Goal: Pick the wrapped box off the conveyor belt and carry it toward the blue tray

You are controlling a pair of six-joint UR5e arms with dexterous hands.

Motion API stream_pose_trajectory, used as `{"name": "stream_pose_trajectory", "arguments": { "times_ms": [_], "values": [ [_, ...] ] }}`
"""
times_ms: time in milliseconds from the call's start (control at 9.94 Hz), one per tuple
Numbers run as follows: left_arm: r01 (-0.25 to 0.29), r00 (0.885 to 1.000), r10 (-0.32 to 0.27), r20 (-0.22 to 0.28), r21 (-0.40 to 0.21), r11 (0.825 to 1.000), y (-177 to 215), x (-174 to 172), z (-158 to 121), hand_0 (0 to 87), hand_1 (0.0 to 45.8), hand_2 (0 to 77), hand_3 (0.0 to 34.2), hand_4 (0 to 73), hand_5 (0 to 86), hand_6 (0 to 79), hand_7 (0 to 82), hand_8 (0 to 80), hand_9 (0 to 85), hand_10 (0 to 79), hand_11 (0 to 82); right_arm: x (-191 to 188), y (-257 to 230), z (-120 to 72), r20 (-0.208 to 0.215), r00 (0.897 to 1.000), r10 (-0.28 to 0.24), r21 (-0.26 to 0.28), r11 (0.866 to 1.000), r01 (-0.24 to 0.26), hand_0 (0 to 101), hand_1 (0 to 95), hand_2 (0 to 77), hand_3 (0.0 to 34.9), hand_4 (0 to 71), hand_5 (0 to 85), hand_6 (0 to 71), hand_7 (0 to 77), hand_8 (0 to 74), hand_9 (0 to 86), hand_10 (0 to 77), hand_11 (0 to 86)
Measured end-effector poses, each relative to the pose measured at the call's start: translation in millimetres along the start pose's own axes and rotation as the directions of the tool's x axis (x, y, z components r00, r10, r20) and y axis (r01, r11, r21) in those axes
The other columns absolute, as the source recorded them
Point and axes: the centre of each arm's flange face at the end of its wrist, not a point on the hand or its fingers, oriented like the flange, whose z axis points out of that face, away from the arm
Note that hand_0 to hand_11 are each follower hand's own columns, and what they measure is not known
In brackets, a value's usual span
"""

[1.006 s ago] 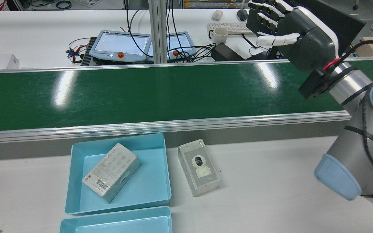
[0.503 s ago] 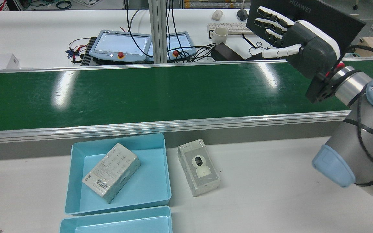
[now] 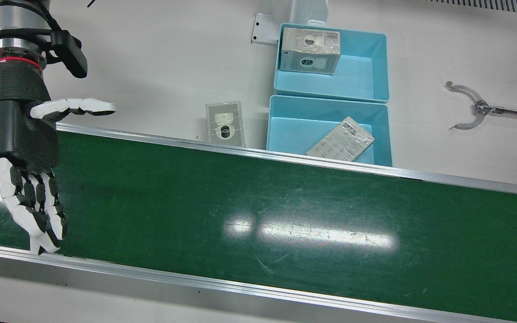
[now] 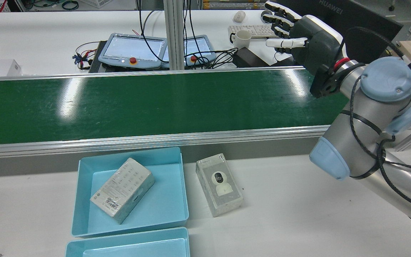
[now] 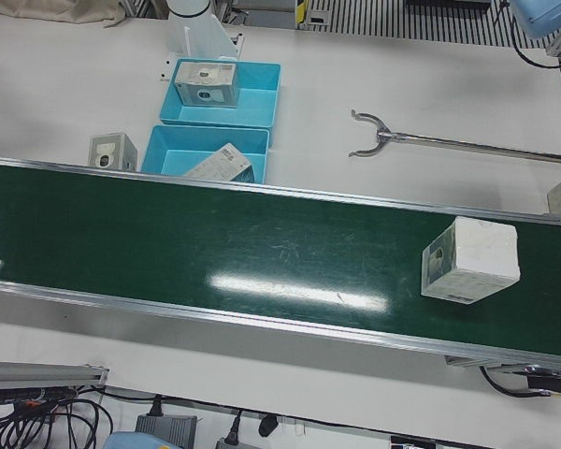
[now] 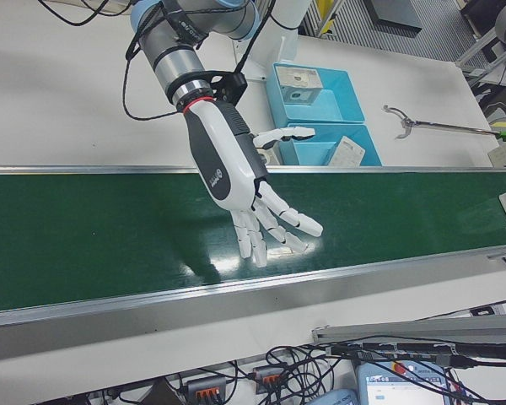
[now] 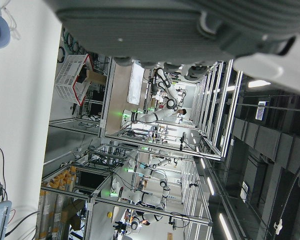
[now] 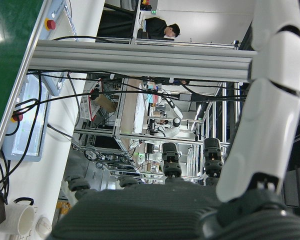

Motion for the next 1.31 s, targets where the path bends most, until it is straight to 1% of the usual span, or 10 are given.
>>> {"name": "stream_pose_trajectory", "arguments": {
  "times_ms": [101,201,302,403,604,704,906,1006,1308],
  "values": [
    [0.000,1.000,0.000,0.000,0.000,1.000,0,0,0,0.0,0.0,1.1,0.0,0.0,0.5,0.0,0.5,0.5,0.0,0.0,0.0,5,2,4.6,-0.005,1.000,0.013,-0.001,1.000,-0.013,43,11.5,14.2,30.2,8.7,13.1,0.0,14.7,0.0,1.6,1.6,3.3],
    [0.000,1.000,0.000,0.000,0.000,1.000,0,0,0,0.0,0.0,1.1,0.0,0.0,0.5,0.0,0.5,0.5,0.0,0.0,0.0,8,3,7.3,-0.007,1.000,0.022,0.000,1.000,-0.022,43,11.5,14.2,30.2,8.7,13.6,0.0,15.3,0.0,1.6,3.3,4.9],
    [0.000,1.000,0.000,0.000,0.000,1.000,0,0,0,0.0,0.0,1.1,0.0,0.0,0.5,0.0,0.5,0.5,0.0,0.0,0.0,11,3,8.2,-0.009,1.000,0.028,0.000,1.000,-0.028,43,11.5,15.3,30.2,8.2,13.6,0.0,15.3,0.0,1.6,3.3,4.9],
    [0.000,1.000,0.000,0.000,0.000,1.000,0,0,0,0.0,0.0,1.1,0.0,0.0,0.5,0.0,0.5,0.0,0.5,0.5,0.0,13,3,8.1,-0.011,0.999,0.031,0.001,1.000,-0.031,43,11.5,15.3,30.2,8.2,13.6,0.0,14.7,0.0,1.6,1.6,4.9],
    [0.000,1.000,0.000,0.000,0.000,1.000,0,0,0,0.0,0.0,0.5,0.0,0.0,0.5,0.0,0.5,0.0,0.5,0.0,0.0,13,1,5.9,-0.010,0.999,0.033,0.002,0.999,-0.033,43,11.5,15.3,30.2,8.2,13.6,0.0,15.3,0.0,1.6,2.7,4.4],
    [0.000,1.000,0.000,0.000,0.000,1.000,0,0,0,0.0,0.0,1.1,0.0,0.0,0.5,0.0,0.5,0.5,0.0,0.5,0.0,11,-1,2.6,-0.008,0.999,0.033,0.003,0.999,-0.033,43,11.5,15.3,30.2,8.2,12.0,0.0,13.1,0.0,1.6,2.7,4.4],
    [0.000,1.000,0.000,0.000,0.000,1.000,0,0,0,0.0,0.0,0.5,0.0,0.0,0.5,0.0,0.5,0.5,0.0,0.5,0.0,11,-10,-7.2,-0.011,0.999,0.031,0.014,0.999,-0.030,42,11.5,15.3,30.2,8.2,11.5,0.0,13.1,0.0,1.6,2.7,4.4],
    [0.000,1.000,0.000,0.000,0.000,1.000,0,0,0,0.0,0.0,1.1,0.0,0.0,0.5,0.0,0.5,0.5,0.5,0.5,0.0,12,-12,-8.9,-0.013,0.999,0.030,0.017,0.999,-0.030,42,11.5,15.3,30.1,8.2,13.6,0.0,13.1,0.0,1.6,2.7,5.4],
    [0.000,1.000,0.000,0.000,0.000,1.000,0,0,0,0.0,0.0,0.5,0.0,0.0,0.5,0.0,0.5,0.5,0.0,0.5,0.0,9,-13,-9.7,-0.009,1.000,0.028,0.017,0.999,-0.028,42,11.5,16.4,30.2,8.2,13.6,0.0,13.1,0.0,1.6,2.7,5.4]
  ]
}}
